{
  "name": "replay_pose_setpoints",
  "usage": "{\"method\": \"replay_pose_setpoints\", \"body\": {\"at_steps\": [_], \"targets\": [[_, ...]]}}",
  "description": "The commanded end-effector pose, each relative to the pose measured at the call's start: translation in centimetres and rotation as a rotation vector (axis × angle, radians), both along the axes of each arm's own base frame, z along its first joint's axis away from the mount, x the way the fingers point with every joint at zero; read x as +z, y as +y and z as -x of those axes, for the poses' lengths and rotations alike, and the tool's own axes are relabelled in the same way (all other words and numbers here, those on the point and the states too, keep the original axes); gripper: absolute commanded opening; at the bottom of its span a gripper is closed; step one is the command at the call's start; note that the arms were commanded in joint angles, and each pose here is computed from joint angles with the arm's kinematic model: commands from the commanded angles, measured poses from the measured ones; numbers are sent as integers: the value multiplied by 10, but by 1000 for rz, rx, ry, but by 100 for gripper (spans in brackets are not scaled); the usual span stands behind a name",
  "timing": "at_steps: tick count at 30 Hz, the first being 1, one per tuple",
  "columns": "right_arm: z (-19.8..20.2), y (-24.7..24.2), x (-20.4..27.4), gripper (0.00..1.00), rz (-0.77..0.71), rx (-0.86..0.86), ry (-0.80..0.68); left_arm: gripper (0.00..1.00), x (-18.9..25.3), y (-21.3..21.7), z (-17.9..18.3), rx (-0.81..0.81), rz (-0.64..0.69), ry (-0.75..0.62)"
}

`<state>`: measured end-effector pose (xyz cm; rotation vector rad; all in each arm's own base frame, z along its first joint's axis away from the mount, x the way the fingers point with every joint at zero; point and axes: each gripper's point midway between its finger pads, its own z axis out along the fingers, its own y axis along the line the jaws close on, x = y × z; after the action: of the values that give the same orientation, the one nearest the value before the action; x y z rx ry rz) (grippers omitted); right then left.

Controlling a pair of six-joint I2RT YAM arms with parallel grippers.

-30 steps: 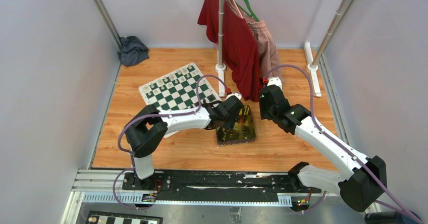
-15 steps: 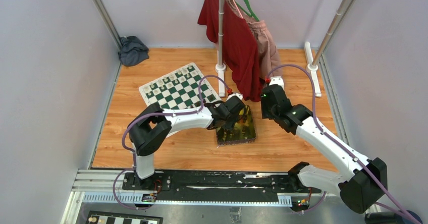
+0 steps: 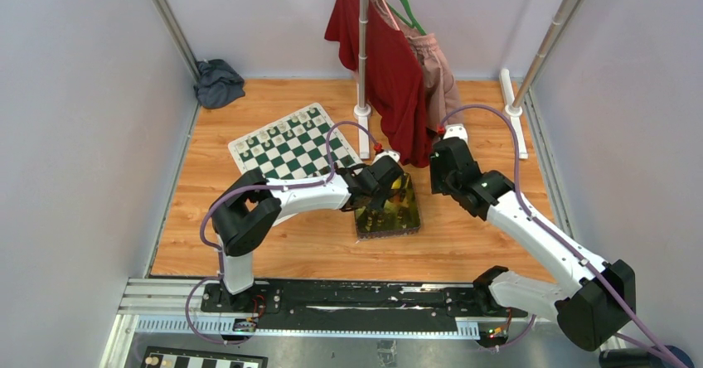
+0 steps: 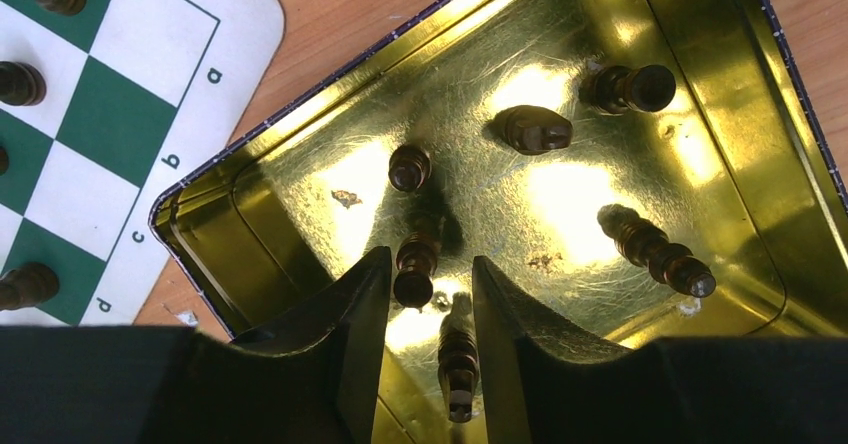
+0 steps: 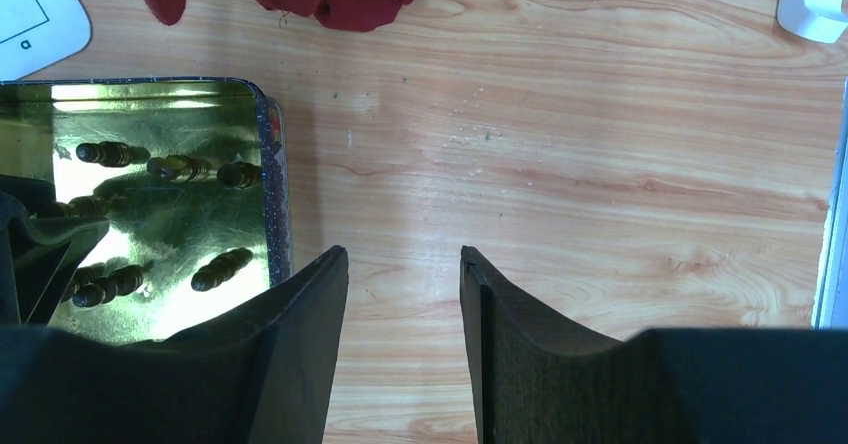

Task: Set up the chess pieces on the board
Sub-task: Pick up the chess piece from the storage box.

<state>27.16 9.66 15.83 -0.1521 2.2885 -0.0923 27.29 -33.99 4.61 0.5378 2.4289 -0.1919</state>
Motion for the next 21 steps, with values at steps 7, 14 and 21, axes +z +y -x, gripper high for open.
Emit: {"method": "replay_pose_setpoints", "body": {"at_steps": [7, 14, 21], "targets": [[-1, -5, -7, 49, 12, -3, 15, 40, -1, 2, -9, 17, -14, -17], [-2, -4, -9, 49, 9, -4, 18, 39, -4, 5, -9, 18, -22, -14], [-3, -4, -10, 49, 7, -7, 21, 37, -6, 7, -9, 16, -29, -9]]}}
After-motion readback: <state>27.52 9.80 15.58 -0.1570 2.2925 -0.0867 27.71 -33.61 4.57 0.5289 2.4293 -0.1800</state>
